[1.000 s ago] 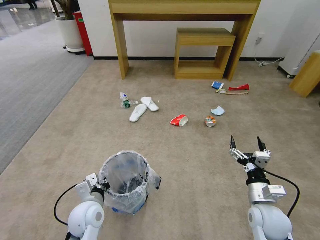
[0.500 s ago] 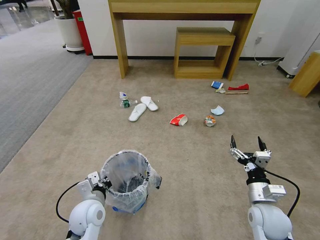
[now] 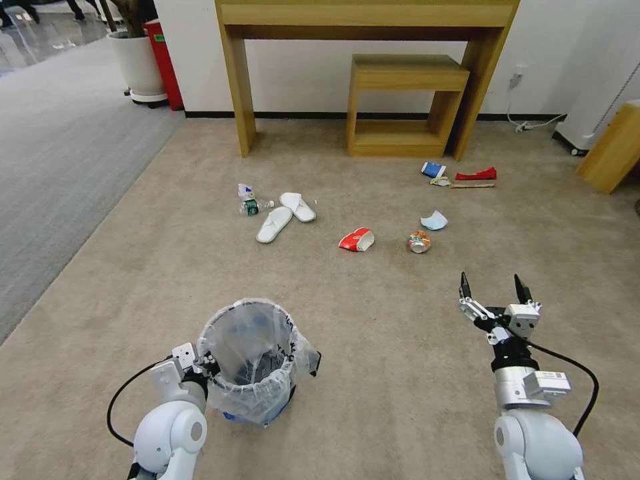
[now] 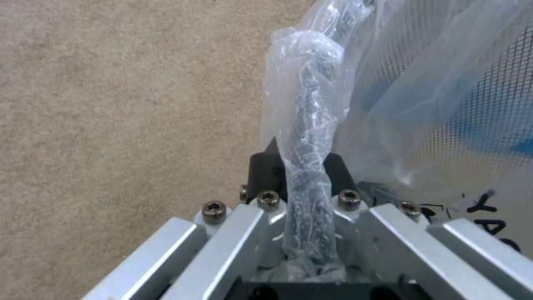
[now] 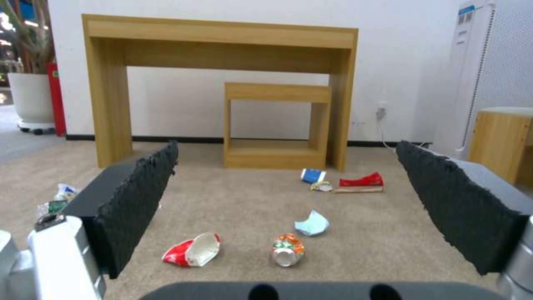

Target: Pick up the trash bin and place the garbage on the floor into it.

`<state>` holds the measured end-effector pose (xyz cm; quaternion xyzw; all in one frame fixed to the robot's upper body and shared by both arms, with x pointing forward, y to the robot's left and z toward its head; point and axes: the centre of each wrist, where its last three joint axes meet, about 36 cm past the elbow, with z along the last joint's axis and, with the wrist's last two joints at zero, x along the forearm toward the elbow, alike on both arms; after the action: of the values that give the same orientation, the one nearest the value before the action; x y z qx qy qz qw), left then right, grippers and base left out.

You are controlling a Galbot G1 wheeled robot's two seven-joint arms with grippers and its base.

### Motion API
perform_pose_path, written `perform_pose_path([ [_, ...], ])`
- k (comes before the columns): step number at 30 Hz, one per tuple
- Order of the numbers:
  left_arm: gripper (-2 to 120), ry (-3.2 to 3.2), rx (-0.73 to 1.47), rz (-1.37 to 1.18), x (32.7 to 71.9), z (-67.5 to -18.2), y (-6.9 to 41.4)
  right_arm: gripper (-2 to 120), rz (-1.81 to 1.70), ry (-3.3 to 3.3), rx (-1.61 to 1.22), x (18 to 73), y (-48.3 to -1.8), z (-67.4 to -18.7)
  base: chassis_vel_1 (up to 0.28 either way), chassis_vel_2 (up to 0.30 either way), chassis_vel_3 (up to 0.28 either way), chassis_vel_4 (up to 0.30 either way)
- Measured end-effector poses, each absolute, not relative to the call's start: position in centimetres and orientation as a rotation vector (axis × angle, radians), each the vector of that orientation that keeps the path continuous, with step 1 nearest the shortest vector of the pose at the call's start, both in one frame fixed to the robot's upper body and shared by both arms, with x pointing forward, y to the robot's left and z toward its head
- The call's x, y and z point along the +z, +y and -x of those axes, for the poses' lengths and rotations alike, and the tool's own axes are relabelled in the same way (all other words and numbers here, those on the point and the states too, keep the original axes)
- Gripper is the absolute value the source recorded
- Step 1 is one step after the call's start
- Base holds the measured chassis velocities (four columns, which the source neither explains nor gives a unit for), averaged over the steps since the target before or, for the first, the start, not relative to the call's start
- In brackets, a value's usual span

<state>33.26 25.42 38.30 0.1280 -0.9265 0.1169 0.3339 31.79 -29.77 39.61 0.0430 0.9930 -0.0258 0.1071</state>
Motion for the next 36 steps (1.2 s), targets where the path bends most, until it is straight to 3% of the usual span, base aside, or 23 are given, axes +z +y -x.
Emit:
perform_pose_path([
  [17,2,-2.447,0.291,-0.368,38.8,-31.9,26.3,100,-0.115,2.926,-0.095,39.8,-30.0,-31.2,0.0,0.0,0.0,0.0],
  [36,2,-2.537,0.306,-0.406,43.0,-31.0,27.3,100,-0.1,2.925,-0.092,39.5,-29.9,-31.4,0.0,0.0,0.0,0.0],
])
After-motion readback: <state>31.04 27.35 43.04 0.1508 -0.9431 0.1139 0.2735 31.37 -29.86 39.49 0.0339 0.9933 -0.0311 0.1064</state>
